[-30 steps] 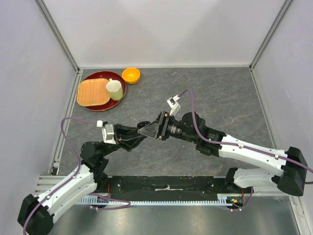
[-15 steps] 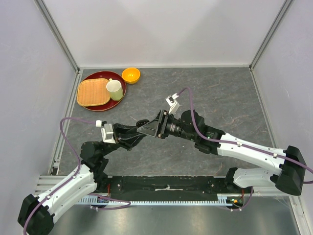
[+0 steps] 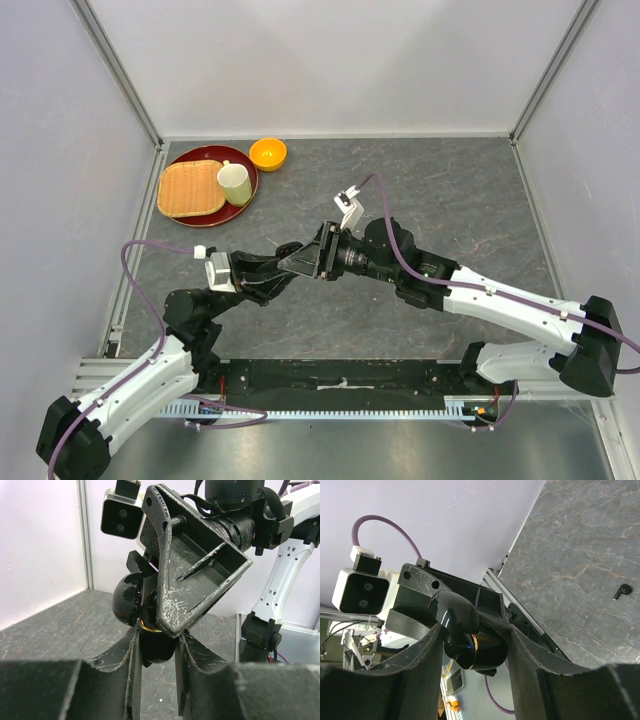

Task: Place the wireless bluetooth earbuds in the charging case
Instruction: Place the earbud in the charging case, then pick up the earbud from the center of the board.

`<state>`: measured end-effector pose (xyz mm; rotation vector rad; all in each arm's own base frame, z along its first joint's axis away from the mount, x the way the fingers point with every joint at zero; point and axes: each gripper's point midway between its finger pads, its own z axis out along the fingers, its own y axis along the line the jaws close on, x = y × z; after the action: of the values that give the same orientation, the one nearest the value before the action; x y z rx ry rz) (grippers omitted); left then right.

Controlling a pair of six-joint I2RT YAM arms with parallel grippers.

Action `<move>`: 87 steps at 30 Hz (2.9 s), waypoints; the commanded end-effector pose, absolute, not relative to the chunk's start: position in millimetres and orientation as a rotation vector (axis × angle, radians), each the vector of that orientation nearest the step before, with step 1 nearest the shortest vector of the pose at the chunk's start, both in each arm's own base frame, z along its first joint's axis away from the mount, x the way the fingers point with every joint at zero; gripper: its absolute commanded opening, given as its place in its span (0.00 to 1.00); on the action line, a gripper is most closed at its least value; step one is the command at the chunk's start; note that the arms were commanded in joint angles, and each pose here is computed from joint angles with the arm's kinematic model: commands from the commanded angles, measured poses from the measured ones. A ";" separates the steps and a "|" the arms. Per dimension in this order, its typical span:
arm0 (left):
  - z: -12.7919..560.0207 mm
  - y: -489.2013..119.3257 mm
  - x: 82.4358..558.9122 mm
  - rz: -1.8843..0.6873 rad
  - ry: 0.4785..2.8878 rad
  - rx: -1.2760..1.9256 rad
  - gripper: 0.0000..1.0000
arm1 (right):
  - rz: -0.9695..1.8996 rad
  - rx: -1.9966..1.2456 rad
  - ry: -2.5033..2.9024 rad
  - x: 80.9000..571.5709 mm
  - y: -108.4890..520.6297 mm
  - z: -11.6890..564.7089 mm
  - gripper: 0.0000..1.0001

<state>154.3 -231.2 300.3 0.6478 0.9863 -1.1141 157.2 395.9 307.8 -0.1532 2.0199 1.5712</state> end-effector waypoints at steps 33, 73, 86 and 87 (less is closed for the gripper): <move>305.7 -155.2 142.0 -0.851 1.066 0.413 0.02 | 0.777 0.148 2.232 274.6 326.4 217.6 0.69; 407.0 -132.1 114.4 -0.711 0.855 0.482 0.02 | 0.739 0.439 2.585 238.8 489.4 59.4 0.46; 404.4 -131.2 119.8 -0.701 0.870 0.463 0.02 | 0.623 0.420 2.591 235.8 488.4 47.8 0.46; 404.4 -131.2 119.8 -0.701 0.870 0.463 0.02 | 0.609 0.420 2.600 234.3 487.9 42.3 0.45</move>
<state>117.6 -134.9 397.3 0.4673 0.8884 -0.7401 232.3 482.8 43.9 0.4081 2.6088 0.6372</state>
